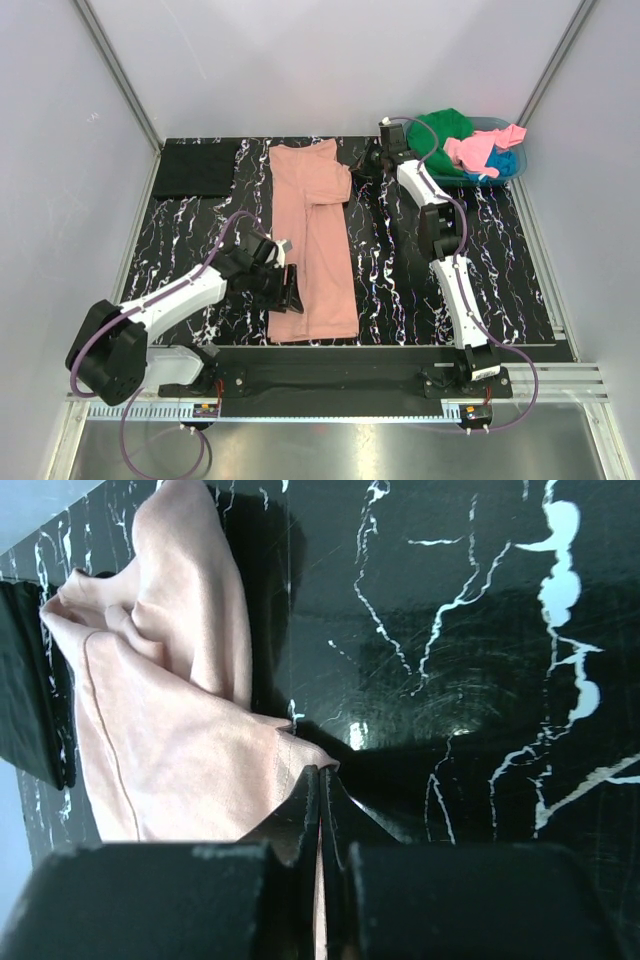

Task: Fold and stack the t-shirts
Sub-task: Fold the tshirt

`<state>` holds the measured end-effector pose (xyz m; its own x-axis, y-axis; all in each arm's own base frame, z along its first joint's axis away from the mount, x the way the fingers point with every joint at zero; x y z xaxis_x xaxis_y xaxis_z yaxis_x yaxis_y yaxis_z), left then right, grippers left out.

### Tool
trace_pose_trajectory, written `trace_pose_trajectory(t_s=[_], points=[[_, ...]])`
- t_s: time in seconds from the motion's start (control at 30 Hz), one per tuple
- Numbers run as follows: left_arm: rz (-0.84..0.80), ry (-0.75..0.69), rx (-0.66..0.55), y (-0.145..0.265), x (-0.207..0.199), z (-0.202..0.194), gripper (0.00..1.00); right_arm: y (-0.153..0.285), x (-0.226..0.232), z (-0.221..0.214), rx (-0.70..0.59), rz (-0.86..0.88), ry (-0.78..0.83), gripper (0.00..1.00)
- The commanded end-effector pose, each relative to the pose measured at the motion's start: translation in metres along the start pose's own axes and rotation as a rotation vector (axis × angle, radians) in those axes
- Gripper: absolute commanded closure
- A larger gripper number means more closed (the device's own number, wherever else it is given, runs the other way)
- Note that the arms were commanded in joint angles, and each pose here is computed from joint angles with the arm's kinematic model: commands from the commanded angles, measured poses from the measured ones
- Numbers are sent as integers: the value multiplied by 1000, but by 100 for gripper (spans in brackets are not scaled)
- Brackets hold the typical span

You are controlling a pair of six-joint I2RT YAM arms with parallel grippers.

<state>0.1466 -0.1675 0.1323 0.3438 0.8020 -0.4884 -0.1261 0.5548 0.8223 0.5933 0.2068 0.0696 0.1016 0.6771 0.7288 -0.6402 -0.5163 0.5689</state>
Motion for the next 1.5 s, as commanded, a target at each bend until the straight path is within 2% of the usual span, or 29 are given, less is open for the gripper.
trace_pose_trajectory(t_s=[0.0, 0.17, 0.5, 1.0, 1.47], points=[[13, -5, -38, 5, -1, 0, 41, 18, 34, 18, -48, 93, 23, 100], [14, -4, -47, 5, -2, 5, 41, 46, 65, 26, -69, 131, 4, 100], [9, 4, -50, 4, -4, 8, 41, 58, 95, 9, -20, 187, 21, 100], [23, 20, -55, 8, -2, 2, 41, 29, 126, -46, 49, 200, -30, 99], [33, 26, -55, 10, 0, -5, 41, -8, 119, -54, -30, 197, -220, 90]])
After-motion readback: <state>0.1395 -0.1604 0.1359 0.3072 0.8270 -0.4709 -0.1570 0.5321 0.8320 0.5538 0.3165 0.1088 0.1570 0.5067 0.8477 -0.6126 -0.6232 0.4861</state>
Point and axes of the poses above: each gripper's point midway between its finger pads, its own y axis back along the fingers, its own x axis along the line the jaws close on, z = x × y, the point moved 8 cm from there along y, back along the fingers, and after that the axes turned 10 degrees about -y, right-handed, at the moved point
